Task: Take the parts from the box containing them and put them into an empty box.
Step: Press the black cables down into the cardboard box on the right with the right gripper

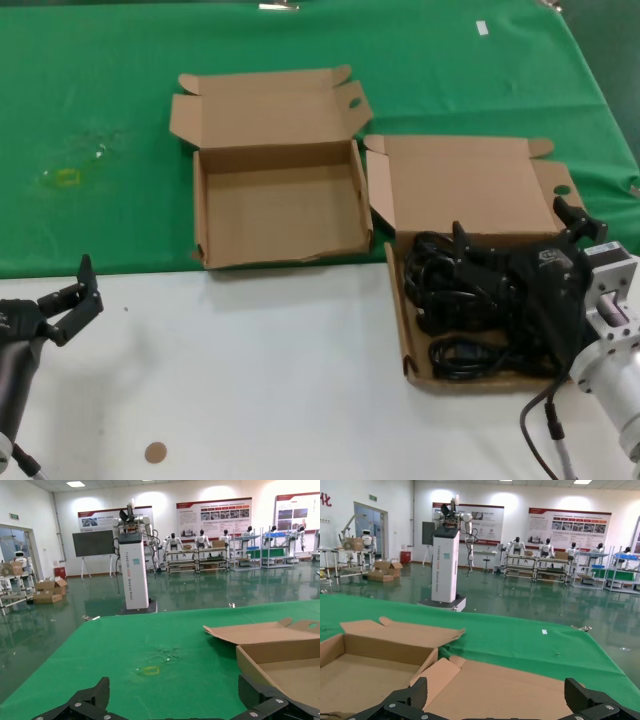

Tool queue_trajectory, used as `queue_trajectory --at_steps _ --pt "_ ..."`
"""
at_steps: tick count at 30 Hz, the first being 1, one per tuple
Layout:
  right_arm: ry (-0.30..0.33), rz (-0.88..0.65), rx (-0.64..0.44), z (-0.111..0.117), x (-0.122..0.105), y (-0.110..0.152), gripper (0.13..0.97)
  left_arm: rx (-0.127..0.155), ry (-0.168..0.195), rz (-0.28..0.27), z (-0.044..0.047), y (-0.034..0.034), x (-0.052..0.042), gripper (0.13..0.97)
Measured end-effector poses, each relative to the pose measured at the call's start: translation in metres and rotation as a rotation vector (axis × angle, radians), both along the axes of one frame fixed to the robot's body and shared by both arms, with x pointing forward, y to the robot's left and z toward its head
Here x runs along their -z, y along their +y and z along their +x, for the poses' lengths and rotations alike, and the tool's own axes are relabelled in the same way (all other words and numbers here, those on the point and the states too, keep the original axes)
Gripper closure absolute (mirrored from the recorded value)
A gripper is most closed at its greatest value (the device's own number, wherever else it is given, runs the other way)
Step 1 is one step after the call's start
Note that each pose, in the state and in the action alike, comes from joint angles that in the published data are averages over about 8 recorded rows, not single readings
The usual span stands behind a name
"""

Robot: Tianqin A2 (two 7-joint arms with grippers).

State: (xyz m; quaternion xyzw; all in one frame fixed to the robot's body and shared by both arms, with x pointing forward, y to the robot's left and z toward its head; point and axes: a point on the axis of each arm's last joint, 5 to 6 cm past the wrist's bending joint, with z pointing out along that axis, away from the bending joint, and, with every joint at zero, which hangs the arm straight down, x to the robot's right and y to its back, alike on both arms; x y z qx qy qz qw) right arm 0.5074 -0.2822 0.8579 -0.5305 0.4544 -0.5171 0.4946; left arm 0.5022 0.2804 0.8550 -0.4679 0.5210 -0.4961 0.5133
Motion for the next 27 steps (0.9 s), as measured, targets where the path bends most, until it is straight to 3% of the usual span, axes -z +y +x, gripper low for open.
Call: queue_trajectory --at_steps 13,21,25,27 --pt "0.000 -0.047 -0.038 -0.006 -0.001 0.001 0.130 0.000 0.000 0.000 0.0000 0.0000 0.0000 0.319" --pt "0.009 -0.080 -0.094 -0.010 -0.012 -0.011 0.130 0.000 0.000 0.000 0.0000 0.0000 0.0000 0.520" --pt "0.027 -0.114 -0.143 -0.013 -0.019 -0.020 0.130 0.000 0.000 0.000 0.0000 0.0000 0.0000 0.520" --pt "0.042 -0.128 -0.178 -0.014 -0.024 -0.027 0.130 0.000 0.000 0.000 0.0000 0.0000 0.0000 0.573"
